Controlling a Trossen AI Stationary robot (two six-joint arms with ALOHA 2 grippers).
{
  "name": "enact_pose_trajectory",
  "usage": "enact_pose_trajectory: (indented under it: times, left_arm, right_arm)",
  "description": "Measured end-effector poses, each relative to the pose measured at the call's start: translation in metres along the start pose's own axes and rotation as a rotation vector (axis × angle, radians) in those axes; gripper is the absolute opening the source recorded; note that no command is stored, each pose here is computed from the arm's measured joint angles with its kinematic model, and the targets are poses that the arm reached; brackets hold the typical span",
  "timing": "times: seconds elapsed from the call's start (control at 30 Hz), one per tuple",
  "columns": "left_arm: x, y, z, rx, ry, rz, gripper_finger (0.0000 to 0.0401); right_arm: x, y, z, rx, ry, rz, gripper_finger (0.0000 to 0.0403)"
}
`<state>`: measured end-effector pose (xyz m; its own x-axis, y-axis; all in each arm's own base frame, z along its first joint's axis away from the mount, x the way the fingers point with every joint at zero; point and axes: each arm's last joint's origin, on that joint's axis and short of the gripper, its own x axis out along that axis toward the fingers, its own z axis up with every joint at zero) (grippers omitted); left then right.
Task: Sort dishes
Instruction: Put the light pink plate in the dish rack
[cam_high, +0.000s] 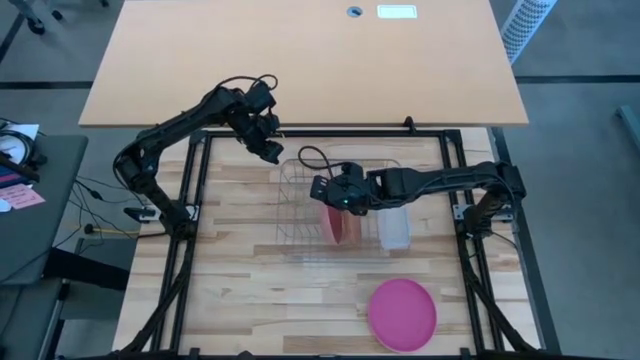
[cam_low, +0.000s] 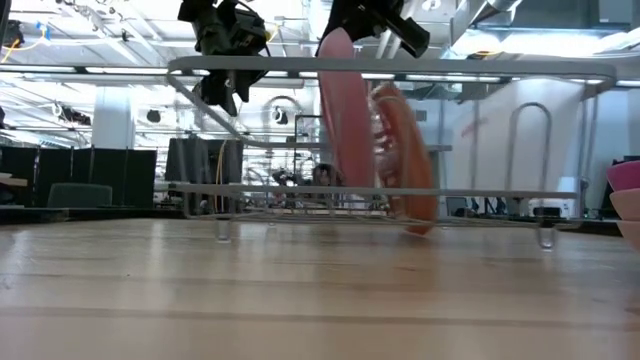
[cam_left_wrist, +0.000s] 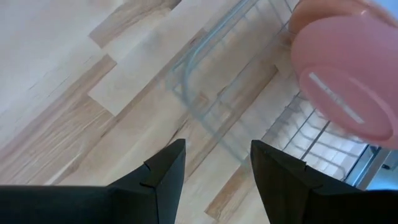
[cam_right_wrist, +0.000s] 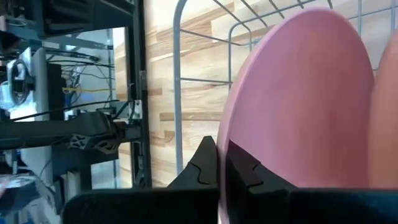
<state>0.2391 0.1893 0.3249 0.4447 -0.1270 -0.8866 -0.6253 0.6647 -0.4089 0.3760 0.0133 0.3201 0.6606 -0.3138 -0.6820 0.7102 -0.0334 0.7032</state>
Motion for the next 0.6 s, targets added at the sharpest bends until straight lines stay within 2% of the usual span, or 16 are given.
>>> enact_pose_trajectory:
  times: [0.23, 0.4, 0.6]
  left_arm:
    - [0.021, 0.006, -0.011, -0.017, 0.093, -0.017, 0.0177]
    - [0.029, 0.001, -0.022, -0.048, 0.153, -0.039, 0.0177]
    - [0.013, -0.016, -0.032, -0.063, 0.041, -0.049, 0.0177]
  right_arm:
    - [0.0, -0.001, 0.001, -0.001, -0.002, -0.012, 0.0003]
    - [0.0, -0.001, 0.001, -0.007, -0.003, -0.012, 0.0003]
    - [0.0, -0.001, -0.001, -0.027, 0.0, -0.01, 0.0003]
